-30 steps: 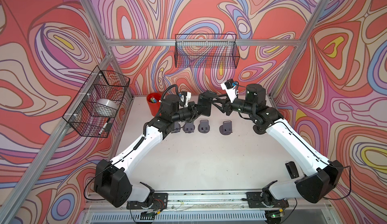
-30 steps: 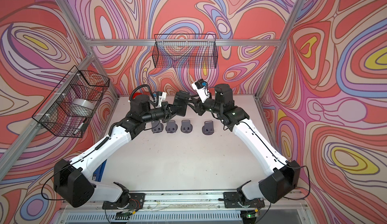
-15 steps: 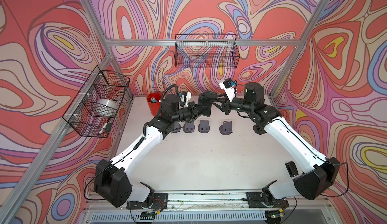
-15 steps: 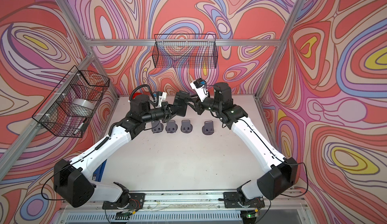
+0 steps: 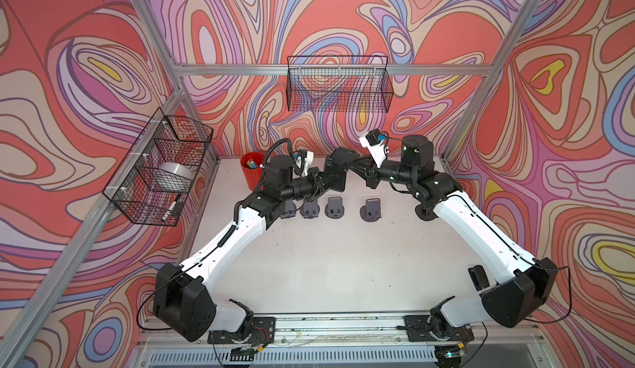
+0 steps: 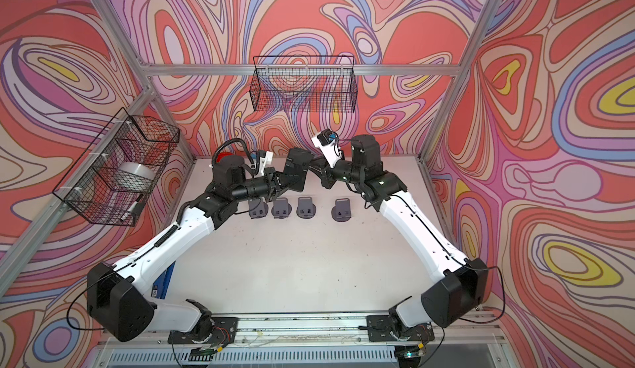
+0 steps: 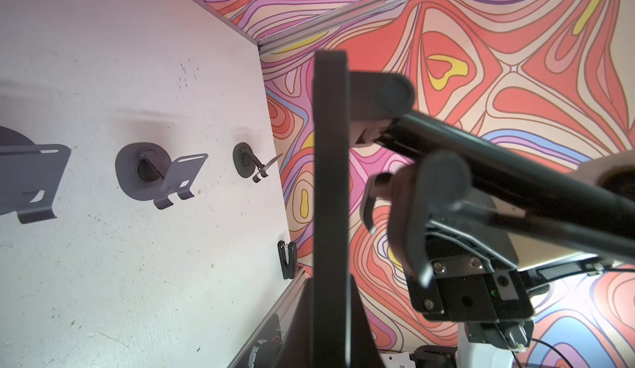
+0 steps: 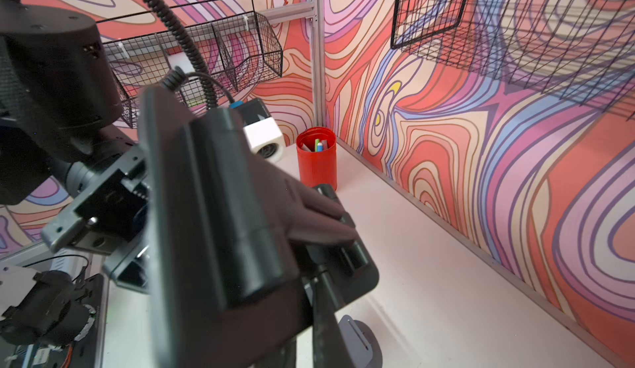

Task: Open the phone stand
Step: Open the phone stand, then place the phone stand at the center of the board, then reset both arms

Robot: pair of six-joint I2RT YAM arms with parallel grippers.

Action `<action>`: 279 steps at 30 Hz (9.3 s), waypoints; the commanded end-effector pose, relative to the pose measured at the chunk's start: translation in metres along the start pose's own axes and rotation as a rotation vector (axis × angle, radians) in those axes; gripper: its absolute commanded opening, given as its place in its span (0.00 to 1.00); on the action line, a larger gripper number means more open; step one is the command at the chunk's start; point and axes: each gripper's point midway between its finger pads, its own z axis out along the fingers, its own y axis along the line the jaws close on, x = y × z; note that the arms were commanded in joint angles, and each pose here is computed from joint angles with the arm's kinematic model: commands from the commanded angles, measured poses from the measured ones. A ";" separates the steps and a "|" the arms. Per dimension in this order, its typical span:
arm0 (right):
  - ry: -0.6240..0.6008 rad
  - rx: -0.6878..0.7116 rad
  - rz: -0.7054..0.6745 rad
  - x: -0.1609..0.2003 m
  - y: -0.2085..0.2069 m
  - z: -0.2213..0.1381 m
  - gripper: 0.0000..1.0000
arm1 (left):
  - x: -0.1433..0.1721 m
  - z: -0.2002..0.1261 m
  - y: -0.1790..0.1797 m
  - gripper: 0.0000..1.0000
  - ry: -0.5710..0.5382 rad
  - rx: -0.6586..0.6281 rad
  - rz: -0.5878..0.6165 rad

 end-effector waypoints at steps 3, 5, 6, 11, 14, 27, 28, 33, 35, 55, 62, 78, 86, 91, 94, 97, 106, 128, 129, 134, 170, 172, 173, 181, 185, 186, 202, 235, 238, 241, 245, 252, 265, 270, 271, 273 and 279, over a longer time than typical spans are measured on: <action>-0.068 -0.107 0.009 -0.022 0.015 -0.008 0.03 | 0.002 -0.004 -0.007 0.00 0.015 -0.012 0.082; -0.072 -0.121 0.014 -0.023 0.016 -0.010 0.02 | 0.003 -0.003 -0.006 0.00 0.018 -0.017 0.087; -0.073 -0.128 0.017 -0.023 0.017 -0.010 0.02 | 0.002 -0.004 -0.005 0.00 0.016 -0.023 0.094; -0.084 -0.167 0.028 -0.026 0.022 -0.015 0.00 | 0.002 -0.006 0.003 0.00 0.006 -0.070 0.125; -0.093 -0.193 0.036 -0.029 0.026 -0.017 0.00 | 0.000 -0.008 0.007 0.00 -0.010 -0.096 0.148; -0.117 -0.304 0.058 -0.039 0.049 -0.031 0.00 | -0.015 -0.004 0.024 0.00 -0.116 -0.108 0.235; -0.116 -0.312 0.064 -0.039 0.050 -0.031 0.00 | -0.017 -0.004 0.025 0.00 -0.125 -0.109 0.243; -0.111 -0.343 0.078 -0.037 0.057 -0.036 0.00 | -0.026 0.003 0.032 0.00 -0.173 -0.102 0.257; -0.105 -0.347 0.087 -0.035 0.059 -0.037 0.00 | -0.031 0.005 0.033 0.00 -0.189 -0.099 0.262; -0.079 -0.388 0.152 -0.020 0.069 -0.041 0.00 | -0.054 0.023 0.029 0.00 -0.238 -0.069 0.284; -0.065 -0.390 0.178 -0.014 0.070 -0.041 0.00 | -0.056 0.025 0.028 0.00 -0.242 -0.061 0.281; -0.051 -0.436 0.195 -0.017 0.076 -0.044 0.00 | -0.054 0.027 0.029 0.00 -0.234 -0.052 0.300; -0.034 -0.377 0.188 -0.017 0.070 -0.044 0.03 | -0.052 0.028 0.026 0.00 -0.223 -0.023 0.292; -0.023 -0.311 0.188 -0.018 0.062 -0.043 0.23 | -0.045 0.022 0.023 0.00 -0.220 -0.005 0.291; -0.011 -0.268 0.186 -0.018 0.058 -0.045 0.44 | -0.038 0.015 0.025 0.00 -0.218 -0.005 0.280; -0.002 -0.237 0.176 -0.017 0.059 -0.053 0.56 | -0.028 0.004 0.030 0.00 -0.215 -0.018 0.264; 0.022 -0.118 0.137 -0.015 0.063 -0.081 0.68 | 0.023 -0.037 0.066 0.00 -0.200 -0.061 0.153; 0.061 -0.067 0.190 -0.008 0.044 -0.066 0.69 | 0.118 -0.013 0.205 0.00 -0.118 -0.028 -0.128; 0.067 -0.064 0.194 -0.007 0.043 -0.066 0.69 | 0.119 -0.009 0.208 0.00 -0.116 -0.013 -0.149; 0.081 -0.053 0.198 -0.006 0.041 -0.065 0.69 | 0.132 0.003 0.231 0.00 -0.086 -0.021 -0.214; 0.086 -0.038 0.214 0.008 0.041 -0.066 0.69 | 0.170 -0.019 0.293 0.39 0.027 -0.419 -0.202; 0.085 -0.041 0.214 0.008 0.042 -0.067 0.69 | 0.171 -0.026 0.296 0.40 0.025 -0.466 -0.190; 0.085 -0.042 0.215 0.008 0.042 -0.066 0.69 | 0.171 -0.029 0.296 0.40 0.028 -0.484 -0.181; 0.078 -0.043 0.219 0.008 0.042 -0.066 0.69 | 0.164 -0.060 0.294 0.44 0.041 -0.638 -0.089; 0.067 -0.025 0.232 0.008 0.040 -0.067 0.69 | 0.161 -0.073 0.290 0.45 0.045 -0.692 -0.059; 0.063 -0.014 0.237 0.009 0.039 -0.067 0.69 | 0.158 -0.077 0.289 0.46 0.042 -0.716 -0.042; 0.025 0.690 0.494 0.114 -0.047 -0.119 0.79 | 0.029 -0.151 0.212 0.82 -0.307 -0.925 0.351; 0.088 1.282 0.171 0.293 -0.144 -0.155 0.98 | -0.059 -0.227 0.295 1.00 -0.717 -1.150 0.754; 0.054 1.256 0.164 0.292 -0.154 -0.154 0.98 | -0.067 -0.226 0.295 1.00 -0.754 -1.120 0.773; 0.020 1.228 0.188 0.292 -0.165 -0.154 0.99 | -0.074 -0.222 0.297 1.00 -0.739 -1.110 0.799; -0.001 1.190 0.189 0.292 -0.176 -0.147 0.98 | -0.075 -0.217 0.304 1.00 -0.753 -1.087 0.835; -0.015 1.176 0.175 0.292 -0.189 -0.146 0.98 | -0.068 -0.217 0.317 1.00 -0.777 -1.071 0.832; -0.024 1.158 0.163 0.302 -0.195 -0.141 0.98 | -0.081 -0.206 0.327 1.00 -0.691 -1.098 0.810; -0.033 1.149 0.169 0.309 -0.196 -0.140 0.98 | -0.087 -0.206 0.332 1.00 -0.668 -1.137 0.773; -0.032 1.150 0.172 0.311 -0.197 -0.140 0.99 | -0.088 -0.206 0.333 1.00 -0.661 -1.141 0.769; -0.027 1.146 0.169 0.314 -0.198 -0.139 0.98 | -0.089 -0.205 0.333 1.00 -0.657 -1.141 0.771; -0.028 1.134 0.167 0.315 -0.197 -0.136 0.98 | -0.089 -0.205 0.333 1.00 -0.658 -1.141 0.771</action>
